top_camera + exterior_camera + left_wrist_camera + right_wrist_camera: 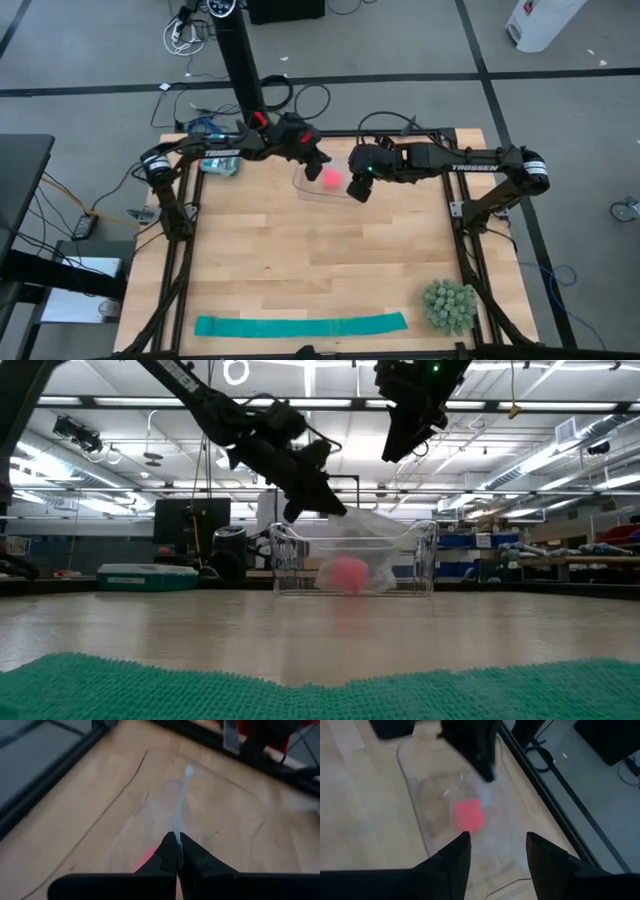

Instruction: Roll bandage

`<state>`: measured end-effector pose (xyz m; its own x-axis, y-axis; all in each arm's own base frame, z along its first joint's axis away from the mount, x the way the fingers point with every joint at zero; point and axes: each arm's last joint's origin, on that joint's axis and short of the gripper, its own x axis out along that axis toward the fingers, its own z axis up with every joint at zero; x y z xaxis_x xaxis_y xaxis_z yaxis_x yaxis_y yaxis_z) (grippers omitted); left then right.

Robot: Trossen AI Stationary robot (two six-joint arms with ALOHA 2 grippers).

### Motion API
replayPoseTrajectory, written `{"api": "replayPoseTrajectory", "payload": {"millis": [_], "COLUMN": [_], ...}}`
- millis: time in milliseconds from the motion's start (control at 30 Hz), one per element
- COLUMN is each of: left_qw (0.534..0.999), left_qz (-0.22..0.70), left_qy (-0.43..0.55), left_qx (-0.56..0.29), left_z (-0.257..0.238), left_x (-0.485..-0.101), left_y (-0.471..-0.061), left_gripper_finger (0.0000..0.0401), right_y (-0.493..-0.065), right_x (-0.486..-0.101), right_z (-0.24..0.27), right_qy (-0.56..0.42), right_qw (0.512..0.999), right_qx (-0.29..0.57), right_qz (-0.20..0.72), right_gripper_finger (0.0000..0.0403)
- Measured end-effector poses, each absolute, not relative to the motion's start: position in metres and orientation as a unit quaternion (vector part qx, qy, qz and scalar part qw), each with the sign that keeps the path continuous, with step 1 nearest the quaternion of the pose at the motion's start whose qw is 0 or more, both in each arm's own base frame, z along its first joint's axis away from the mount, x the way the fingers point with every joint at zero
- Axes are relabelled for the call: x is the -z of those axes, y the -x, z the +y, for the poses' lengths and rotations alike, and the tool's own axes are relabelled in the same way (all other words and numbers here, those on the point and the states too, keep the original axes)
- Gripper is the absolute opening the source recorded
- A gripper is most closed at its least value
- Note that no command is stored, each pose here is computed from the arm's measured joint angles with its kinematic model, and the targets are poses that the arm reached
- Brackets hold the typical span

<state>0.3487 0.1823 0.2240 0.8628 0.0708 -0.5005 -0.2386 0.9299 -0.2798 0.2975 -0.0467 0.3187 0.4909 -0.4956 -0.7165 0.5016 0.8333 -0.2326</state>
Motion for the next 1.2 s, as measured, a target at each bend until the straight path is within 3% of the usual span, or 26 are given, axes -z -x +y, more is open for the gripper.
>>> {"api": "replayPoseTrajectory", "payload": {"millis": [333, 767, 933, 1200], "left_qw": [0.929, 0.91, 0.919, 0.929], "left_qz": [0.33, 0.391, 0.381, 0.361], "left_qy": [0.123, 0.08, 0.056, 0.002], "left_qx": [-0.112, -0.112, -0.086, -0.082], "left_z": [0.201, 0.202, 0.203, 0.199], "left_x": [-0.202, -0.196, -0.216, -0.265], "left_y": [-0.344, -0.334, -0.337, -0.332], "left_gripper_finger": [0.0022, 0.0175, 0.0207, 0.0213], "right_y": [-0.298, -0.301, -0.3, -0.3], "right_x": [-0.32, -0.323, -0.323, -0.325], "right_z": [-0.057, -0.069, -0.074, -0.085], "right_qy": [-0.014, -0.013, -0.022, -0.026], "right_qw": [0.868, 0.881, 0.882, 0.895], "right_qx": [0.288, 0.272, 0.262, 0.234], "right_qz": [0.405, 0.387, 0.39, 0.379], "right_gripper_finger": [0.0176, 0.0173, 0.0172, 0.0172]}}
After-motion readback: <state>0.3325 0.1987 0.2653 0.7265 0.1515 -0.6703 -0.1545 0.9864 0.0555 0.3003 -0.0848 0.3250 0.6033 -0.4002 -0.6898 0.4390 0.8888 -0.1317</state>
